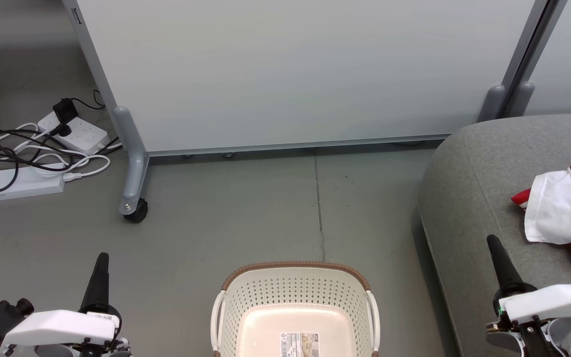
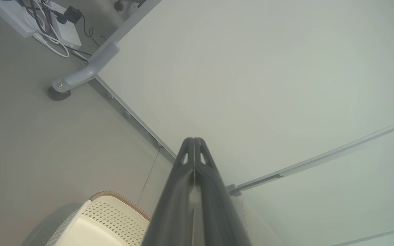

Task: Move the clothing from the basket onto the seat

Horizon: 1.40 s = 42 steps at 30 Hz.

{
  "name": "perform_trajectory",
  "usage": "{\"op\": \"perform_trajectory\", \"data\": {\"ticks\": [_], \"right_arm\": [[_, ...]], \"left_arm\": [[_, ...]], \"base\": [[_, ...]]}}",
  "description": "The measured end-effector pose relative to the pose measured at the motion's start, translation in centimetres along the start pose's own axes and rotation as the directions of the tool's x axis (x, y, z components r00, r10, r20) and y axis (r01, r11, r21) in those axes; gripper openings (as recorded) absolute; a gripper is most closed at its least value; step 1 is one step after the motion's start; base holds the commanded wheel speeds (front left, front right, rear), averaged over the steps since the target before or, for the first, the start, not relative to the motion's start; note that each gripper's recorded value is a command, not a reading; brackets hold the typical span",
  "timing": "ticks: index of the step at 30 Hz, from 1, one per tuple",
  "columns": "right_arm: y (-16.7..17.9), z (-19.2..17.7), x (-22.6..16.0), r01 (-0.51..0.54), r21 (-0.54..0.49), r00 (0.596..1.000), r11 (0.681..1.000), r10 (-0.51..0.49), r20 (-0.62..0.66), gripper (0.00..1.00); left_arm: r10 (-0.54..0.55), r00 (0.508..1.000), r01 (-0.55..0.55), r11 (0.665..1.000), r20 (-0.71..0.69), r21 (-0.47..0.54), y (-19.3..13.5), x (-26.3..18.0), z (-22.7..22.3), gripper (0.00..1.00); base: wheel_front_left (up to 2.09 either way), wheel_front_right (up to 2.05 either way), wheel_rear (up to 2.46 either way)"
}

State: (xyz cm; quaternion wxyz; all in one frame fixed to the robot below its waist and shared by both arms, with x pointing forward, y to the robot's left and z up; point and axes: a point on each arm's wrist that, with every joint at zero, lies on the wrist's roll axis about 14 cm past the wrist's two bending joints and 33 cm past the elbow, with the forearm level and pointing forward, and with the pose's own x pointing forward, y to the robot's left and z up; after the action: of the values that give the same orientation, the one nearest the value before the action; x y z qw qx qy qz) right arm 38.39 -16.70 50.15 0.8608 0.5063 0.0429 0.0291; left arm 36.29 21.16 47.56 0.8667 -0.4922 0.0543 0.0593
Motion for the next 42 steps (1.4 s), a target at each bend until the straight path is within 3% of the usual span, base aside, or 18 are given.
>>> {"op": "perform_trajectory", "data": {"ticks": [15, 42], "right_arm": [[0.0, 0.5, 0.6, -0.004, 0.145, 1.000, 0.989, 0.002, 0.017, 0.00], [-0.2, 1.1, 1.4, -0.014, 0.354, 0.999, 0.935, -0.002, 0.044, 0.00]], "left_arm": [[-0.024, 1.000, 0.025, 0.988, 0.005, -0.151, -0.5, 0.7, 0.5, 0.00], [-0.084, 0.996, 0.088, 0.923, 0.029, -0.374, -1.8, 1.9, 1.3, 0.00]], "base": [[0.00, 0.00, 0.00], [0.00, 0.00, 0.00]]}}
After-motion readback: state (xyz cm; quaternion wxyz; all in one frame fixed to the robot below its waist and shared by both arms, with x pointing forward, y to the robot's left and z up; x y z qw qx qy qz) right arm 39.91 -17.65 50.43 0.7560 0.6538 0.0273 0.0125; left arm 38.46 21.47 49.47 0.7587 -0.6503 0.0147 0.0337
